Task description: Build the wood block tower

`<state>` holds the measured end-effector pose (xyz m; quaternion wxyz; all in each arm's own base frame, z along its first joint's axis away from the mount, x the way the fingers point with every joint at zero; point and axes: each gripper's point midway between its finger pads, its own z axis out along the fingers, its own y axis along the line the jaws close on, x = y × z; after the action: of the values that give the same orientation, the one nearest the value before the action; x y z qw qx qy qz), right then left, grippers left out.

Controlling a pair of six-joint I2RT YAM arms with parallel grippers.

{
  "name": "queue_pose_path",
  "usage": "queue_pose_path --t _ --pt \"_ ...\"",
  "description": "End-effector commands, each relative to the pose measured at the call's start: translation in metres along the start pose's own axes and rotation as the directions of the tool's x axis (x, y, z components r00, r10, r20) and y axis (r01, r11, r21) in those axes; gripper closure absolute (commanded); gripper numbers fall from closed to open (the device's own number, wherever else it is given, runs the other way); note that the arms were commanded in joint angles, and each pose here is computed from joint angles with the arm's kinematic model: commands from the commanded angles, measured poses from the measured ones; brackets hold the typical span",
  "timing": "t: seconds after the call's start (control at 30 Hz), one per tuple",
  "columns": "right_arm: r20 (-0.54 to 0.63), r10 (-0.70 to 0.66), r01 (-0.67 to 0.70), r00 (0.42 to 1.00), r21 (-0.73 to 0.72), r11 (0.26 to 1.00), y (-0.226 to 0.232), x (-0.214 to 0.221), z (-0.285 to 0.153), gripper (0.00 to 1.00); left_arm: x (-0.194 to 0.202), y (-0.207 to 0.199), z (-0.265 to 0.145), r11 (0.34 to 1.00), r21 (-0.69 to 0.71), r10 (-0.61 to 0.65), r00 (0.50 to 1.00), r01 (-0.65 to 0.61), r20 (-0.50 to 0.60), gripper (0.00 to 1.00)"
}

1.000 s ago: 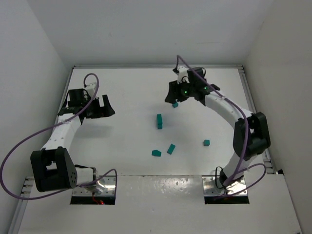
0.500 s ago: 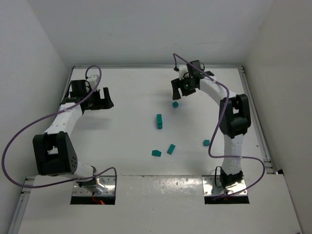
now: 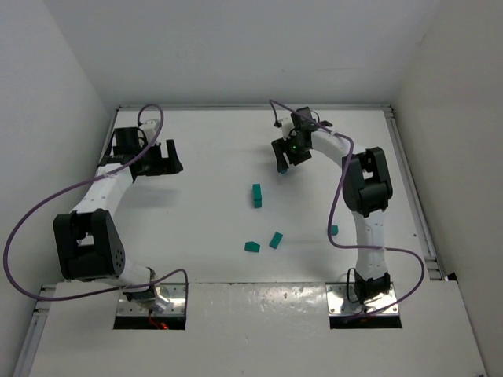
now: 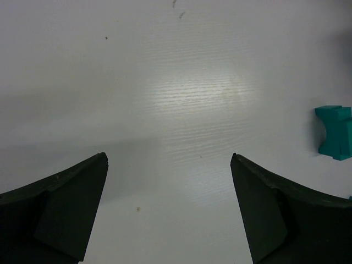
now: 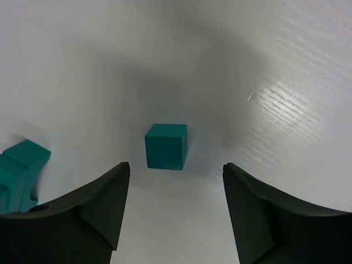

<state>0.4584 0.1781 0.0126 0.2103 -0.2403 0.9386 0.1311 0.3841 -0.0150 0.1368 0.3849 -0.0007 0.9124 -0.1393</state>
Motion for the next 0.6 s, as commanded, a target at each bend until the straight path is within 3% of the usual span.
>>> queue_pose_path --t 0.0,0.43,0.53,0.57 --pt "0.050 -0.030 0.028 0.998 0.046 0.999 -0.004 -0.021 0.000 0.32 -0.016 -0.004 -0.001 1.000 0.006 0.016 0.999 -0.017 0.041 0.00" --pt "0.051 -0.062 0.059 0.997 0.050 0.997 0.001 -0.028 0.017 0.44 -0.016 -0.004 -0.001 1.000 0.006 0.016 0.999 -0.017 0.041 0.00" --pt "0.055 -0.062 0.059 0.997 0.052 0.997 0.003 -0.030 0.018 0.57 -0.016 -0.004 -0.001 1.000 0.006 0.016 0.999 -0.017 0.041 0.00" --pt "0.051 -0.064 0.061 0.997 0.050 0.997 0.005 -0.029 0.017 0.57 -0.014 -0.003 0.001 1.000 0.005 0.013 0.999 -0.014 0.032 0.00"
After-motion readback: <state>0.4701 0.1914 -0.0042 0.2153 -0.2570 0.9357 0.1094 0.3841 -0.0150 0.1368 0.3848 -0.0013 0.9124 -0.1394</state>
